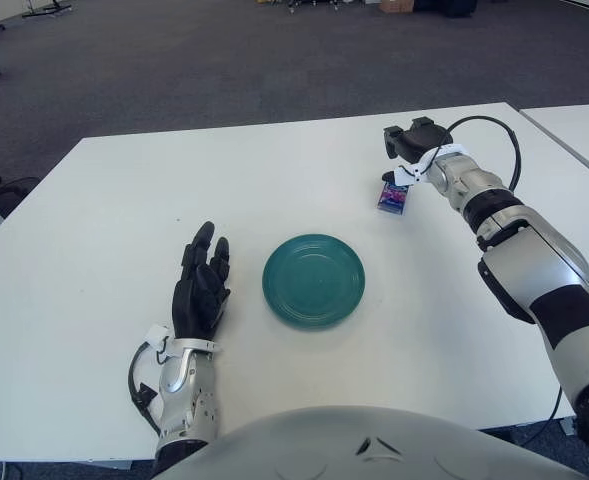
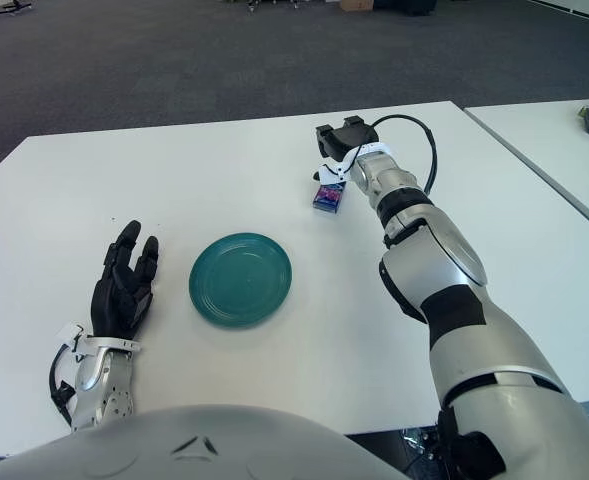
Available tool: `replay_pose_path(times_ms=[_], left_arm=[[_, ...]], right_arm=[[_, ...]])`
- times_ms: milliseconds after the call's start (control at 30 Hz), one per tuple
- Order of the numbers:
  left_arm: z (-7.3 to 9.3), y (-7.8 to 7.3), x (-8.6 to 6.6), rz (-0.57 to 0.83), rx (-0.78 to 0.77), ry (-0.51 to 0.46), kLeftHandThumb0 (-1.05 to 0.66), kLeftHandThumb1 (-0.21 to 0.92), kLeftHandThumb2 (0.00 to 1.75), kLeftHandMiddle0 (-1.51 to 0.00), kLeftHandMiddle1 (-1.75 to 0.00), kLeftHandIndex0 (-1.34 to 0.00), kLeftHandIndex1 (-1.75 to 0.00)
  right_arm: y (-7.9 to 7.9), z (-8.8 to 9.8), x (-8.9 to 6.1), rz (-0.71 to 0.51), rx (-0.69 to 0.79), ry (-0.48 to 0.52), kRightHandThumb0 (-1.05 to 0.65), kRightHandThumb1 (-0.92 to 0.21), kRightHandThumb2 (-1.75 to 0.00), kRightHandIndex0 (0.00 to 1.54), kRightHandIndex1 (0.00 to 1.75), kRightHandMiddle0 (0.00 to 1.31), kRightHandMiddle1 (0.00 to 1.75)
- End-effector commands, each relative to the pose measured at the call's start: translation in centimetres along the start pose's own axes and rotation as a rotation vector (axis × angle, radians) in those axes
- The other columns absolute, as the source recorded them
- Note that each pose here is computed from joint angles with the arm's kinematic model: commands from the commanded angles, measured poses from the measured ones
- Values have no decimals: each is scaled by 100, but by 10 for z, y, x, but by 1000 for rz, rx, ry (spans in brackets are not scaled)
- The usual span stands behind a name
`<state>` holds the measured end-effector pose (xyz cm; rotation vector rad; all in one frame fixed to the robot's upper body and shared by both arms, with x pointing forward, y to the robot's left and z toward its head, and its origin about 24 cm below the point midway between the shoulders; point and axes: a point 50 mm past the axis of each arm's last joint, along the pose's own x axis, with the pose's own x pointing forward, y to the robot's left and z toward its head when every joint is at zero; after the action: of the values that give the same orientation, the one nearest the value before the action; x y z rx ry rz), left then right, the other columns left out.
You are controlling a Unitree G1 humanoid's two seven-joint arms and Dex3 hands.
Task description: Put the gum into the plate.
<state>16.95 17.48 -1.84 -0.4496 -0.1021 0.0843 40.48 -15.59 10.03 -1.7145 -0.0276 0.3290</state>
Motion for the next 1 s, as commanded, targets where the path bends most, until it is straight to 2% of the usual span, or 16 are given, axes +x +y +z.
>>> replay_pose_path(times_ms=[0,100,233,367,400,633,733,967], left_arm=[[-19,8,-22,75,-36,96,-96,92,80,-15,0,0,-52],[-19,8,-22,73,-35,98,-96,92,80,-15,0,0,-51],[-18,8,-22,70,-33,99,-96,92,80,-15,0,0,-51],[-18,7,-22,68,-29,99,-96,92,80,-15,0,0,-51],[-18,7,-22,67,-27,100,-96,92,80,-15,0,0,-52],[-18,7,-23,65,-36,102,-96,92,81,-16,-1,0,-53],[-18,7,-23,65,-42,102,-96,92,81,-16,-1,0,-54],[-18,6,-24,65,-50,104,-97,92,81,-15,0,0,-54]], right_arm=[[-7,0,2,19,33,20,-90,-92,-71,16,33,0,126],[-6,-1,2,34,40,25,-92,-92,-70,17,26,0,114],[8,1,1,97,49,53,-96,-92,-72,16,21,0,99],[14,4,1,137,55,59,-101,-92,-75,16,12,0,74],[16,5,1,146,58,59,-102,-92,-78,14,9,0,63],[24,13,1,224,58,46,-105,-92,-90,5,2,0,17],[27,15,0,258,49,44,-105,-92,-92,2,1,0,6],[38,16,-2,313,19,48,-105,-92,-93,0,0,0,0]])
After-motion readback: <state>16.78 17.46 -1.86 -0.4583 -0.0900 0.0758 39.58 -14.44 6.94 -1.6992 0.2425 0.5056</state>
